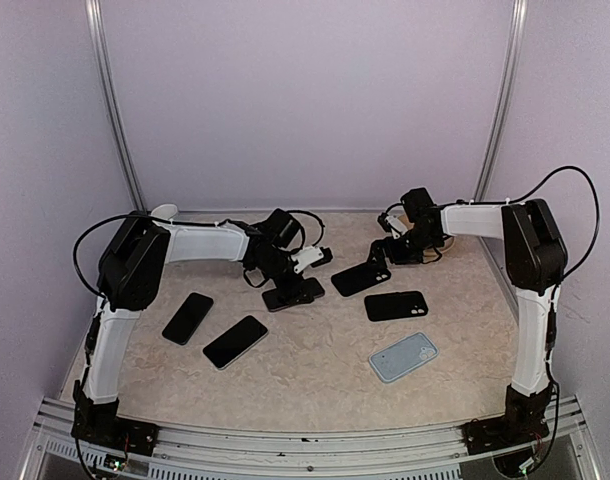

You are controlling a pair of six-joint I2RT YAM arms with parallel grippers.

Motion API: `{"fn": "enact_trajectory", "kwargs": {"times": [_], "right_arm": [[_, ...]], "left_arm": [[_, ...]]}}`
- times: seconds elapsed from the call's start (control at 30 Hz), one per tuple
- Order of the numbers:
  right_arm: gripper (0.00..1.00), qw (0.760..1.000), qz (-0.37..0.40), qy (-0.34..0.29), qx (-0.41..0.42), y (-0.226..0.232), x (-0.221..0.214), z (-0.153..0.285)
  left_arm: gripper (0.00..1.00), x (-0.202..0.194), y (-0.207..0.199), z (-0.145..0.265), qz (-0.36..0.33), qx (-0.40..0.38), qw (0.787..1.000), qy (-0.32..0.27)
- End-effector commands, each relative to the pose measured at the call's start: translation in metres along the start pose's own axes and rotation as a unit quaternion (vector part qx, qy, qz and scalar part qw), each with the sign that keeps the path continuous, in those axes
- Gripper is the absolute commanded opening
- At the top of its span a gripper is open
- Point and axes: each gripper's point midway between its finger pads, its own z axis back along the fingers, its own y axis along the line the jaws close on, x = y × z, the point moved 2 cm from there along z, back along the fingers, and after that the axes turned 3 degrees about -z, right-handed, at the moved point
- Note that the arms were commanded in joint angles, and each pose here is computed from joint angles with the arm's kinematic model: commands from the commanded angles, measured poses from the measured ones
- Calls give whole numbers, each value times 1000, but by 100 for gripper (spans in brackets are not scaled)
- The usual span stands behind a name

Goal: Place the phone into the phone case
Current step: Pick up the phone from the center of the board.

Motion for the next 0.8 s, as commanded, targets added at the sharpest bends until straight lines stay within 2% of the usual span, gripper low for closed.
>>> {"fn": "enact_trajectory", "kwargs": {"times": [0.0, 0.13, 0.23, 0.27, 0.5, 0.77], "right_arm": [[100, 1000, 4, -21, -10, -6, 13, 11], [100, 1000, 4, -24, -14, -9, 15, 8], [100, 999, 6, -27, -19, -11, 17, 5], [100, 999, 6, -27, -20, -12, 17, 4], [100, 999, 4, -28, -17, -12, 20, 1], [100, 1000, 5, -28, -11, -9, 21, 3]], "left_arm": [[67, -18, -7, -13, 12, -16, 999, 27], [59, -18, -11, -11, 19, -21, 999, 20], [59, -15, -11, -6, 24, -19, 999, 11], [60, -15, -11, -5, 25, -18, 999, 10], [97, -12, 0, 12, 31, 2, 1000, -3], [99, -11, 16, 21, 41, -14, 999, -23]]}}
